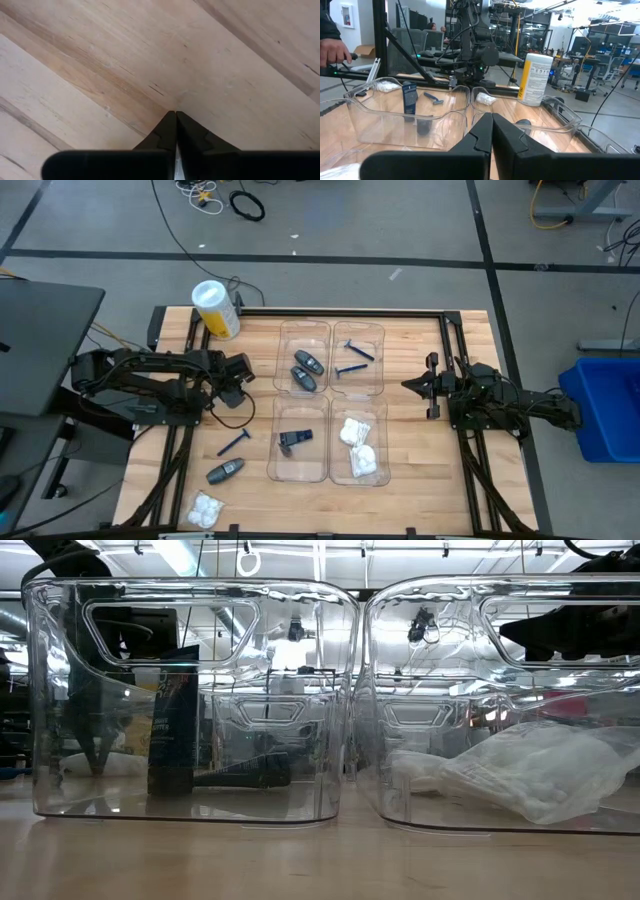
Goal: Pick & Place Travel size toiletries
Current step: Put the cotton pack into the bottom right transparent bin
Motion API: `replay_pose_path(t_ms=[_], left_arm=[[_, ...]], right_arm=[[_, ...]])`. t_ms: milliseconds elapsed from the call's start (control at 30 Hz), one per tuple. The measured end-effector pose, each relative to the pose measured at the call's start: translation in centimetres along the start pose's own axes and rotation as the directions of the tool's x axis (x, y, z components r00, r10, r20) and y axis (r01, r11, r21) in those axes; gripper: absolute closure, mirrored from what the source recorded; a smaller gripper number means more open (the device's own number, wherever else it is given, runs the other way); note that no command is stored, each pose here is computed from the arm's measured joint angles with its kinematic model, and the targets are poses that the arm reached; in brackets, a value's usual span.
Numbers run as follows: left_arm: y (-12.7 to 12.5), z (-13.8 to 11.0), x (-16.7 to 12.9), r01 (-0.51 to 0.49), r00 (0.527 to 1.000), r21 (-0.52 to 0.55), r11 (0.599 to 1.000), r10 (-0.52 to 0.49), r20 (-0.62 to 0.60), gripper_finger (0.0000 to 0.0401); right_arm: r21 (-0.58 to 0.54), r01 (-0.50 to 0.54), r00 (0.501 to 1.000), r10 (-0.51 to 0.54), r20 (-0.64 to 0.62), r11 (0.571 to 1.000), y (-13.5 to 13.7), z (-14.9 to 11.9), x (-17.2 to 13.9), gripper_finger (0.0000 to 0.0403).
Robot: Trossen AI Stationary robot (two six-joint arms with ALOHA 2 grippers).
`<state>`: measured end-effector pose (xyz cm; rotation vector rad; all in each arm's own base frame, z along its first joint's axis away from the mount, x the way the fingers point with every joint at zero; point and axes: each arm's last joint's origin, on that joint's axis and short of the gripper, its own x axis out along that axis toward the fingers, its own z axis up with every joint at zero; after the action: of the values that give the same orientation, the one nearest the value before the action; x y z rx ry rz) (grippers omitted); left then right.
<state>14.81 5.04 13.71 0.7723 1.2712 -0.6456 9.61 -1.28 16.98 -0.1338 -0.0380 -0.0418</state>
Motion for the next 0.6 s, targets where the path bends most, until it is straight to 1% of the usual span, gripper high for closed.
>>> replay_pose_path(t_ms=[133, 600], left_arm=[[0.01, 0.0, 0.0, -0.001, 1.0, 0.001, 1.0, 0.001, 0.0, 0.0394], [0.26, 0.2, -0.17, -0.017, 1.0, 0.008, 1.0, 0.017, 0.008, 0.0395]], right_arm=[[0.0, 0.0, 1.0, 0.0, 0.0, 1.0, 0.0, 0.0, 0.0, 0.0389], [0.0, 0.0, 1.0, 0.0, 0.0, 1.0, 0.0, 0.0, 0.0, 0.0389]])
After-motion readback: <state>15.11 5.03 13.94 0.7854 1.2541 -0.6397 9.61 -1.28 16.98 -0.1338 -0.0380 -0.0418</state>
